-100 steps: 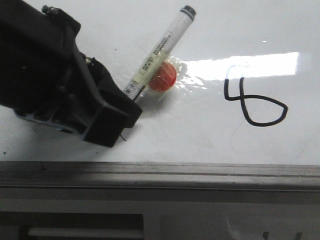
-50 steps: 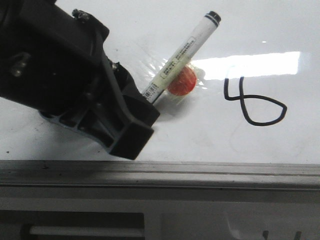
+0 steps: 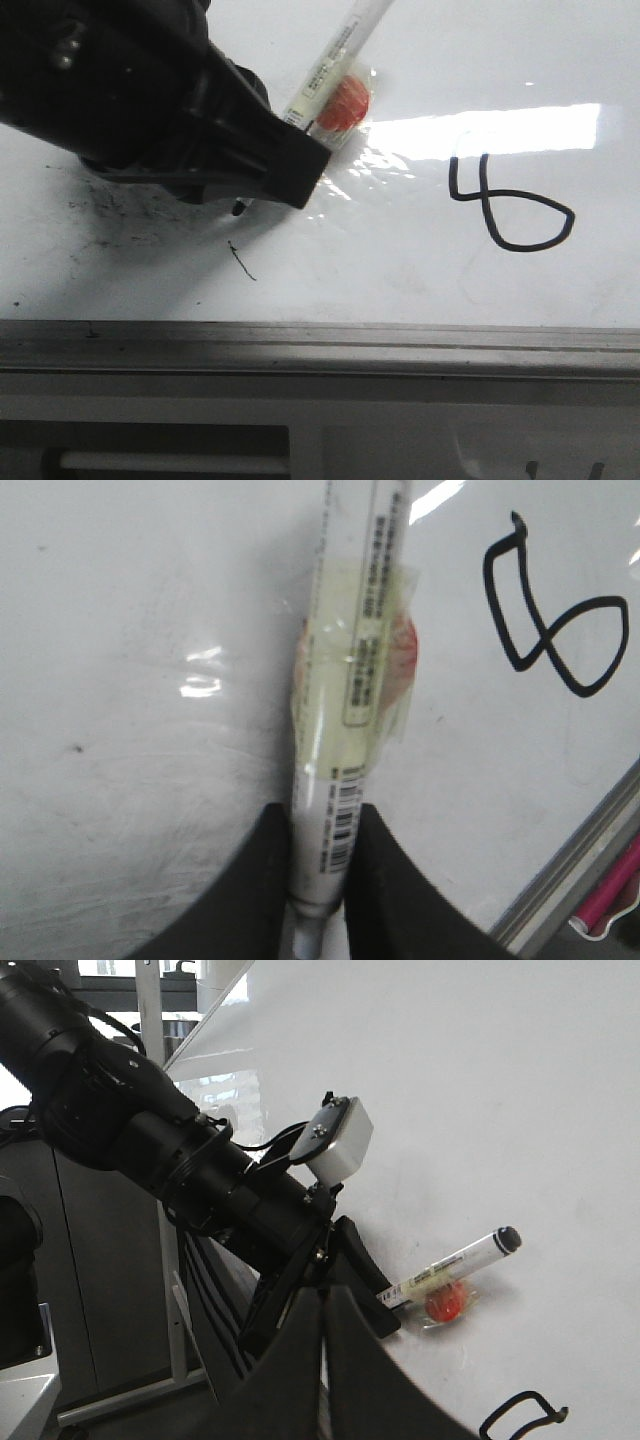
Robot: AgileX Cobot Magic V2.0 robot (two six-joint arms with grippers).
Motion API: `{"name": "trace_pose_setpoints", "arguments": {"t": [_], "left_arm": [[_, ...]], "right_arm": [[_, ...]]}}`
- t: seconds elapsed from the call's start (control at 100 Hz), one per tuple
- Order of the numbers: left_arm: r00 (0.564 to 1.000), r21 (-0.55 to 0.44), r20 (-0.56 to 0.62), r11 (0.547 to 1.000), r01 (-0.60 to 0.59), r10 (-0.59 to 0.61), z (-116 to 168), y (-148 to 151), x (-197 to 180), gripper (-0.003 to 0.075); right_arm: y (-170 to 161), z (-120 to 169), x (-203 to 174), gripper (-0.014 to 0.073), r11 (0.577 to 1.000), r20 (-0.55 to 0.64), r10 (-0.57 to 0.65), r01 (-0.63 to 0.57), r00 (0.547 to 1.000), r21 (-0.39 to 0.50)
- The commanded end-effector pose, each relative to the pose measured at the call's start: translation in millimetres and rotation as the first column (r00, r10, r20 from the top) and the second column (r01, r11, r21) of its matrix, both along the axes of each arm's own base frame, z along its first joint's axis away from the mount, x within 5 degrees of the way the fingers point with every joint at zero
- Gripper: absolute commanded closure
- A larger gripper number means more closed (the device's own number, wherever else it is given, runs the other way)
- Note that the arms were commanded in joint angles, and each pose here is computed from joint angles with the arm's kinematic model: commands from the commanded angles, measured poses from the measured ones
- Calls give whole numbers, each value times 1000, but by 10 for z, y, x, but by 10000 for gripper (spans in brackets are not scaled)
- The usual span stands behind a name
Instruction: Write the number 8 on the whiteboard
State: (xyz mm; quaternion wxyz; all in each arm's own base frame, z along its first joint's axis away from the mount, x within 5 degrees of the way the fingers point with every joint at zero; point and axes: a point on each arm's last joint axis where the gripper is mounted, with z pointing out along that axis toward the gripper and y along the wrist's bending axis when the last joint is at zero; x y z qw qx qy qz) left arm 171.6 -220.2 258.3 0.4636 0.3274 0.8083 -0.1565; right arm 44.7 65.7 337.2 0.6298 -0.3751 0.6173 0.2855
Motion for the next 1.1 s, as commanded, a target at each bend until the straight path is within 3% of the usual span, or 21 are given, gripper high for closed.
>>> {"name": "trace_pose_setpoints", "arguments": {"t": [0.0, 0.34, 0.78, 0.85, 1.0, 1.09], "left_arm": [[988, 23, 9, 987, -157, 157, 29, 101, 117, 741], [986, -19, -65, 988, -152, 150, -69, 18, 119, 741], [982, 28, -80, 985, -172, 174, -195, -5, 156, 733], [980, 33, -76, 983, -182, 184, -196, 5, 162, 680], [971, 27, -83, 975, -222, 223, -196, 27, 174, 451], [966, 21, -88, 970, -243, 244, -197, 38, 180, 372]], "right_arm": [[-16, 161, 1, 659, 997, 61, -15, 10, 998, 78], [-16, 161, 1, 659, 997, 61, -15, 10, 998, 78], [-16, 161, 1, 659, 997, 59, -14, 9, 998, 79], [-16, 161, 1, 659, 997, 59, -14, 9, 998, 79], [-16, 161, 1, 659, 997, 59, -14, 9, 998, 79], [-16, 161, 1, 659, 997, 59, -14, 9, 998, 79]]}}
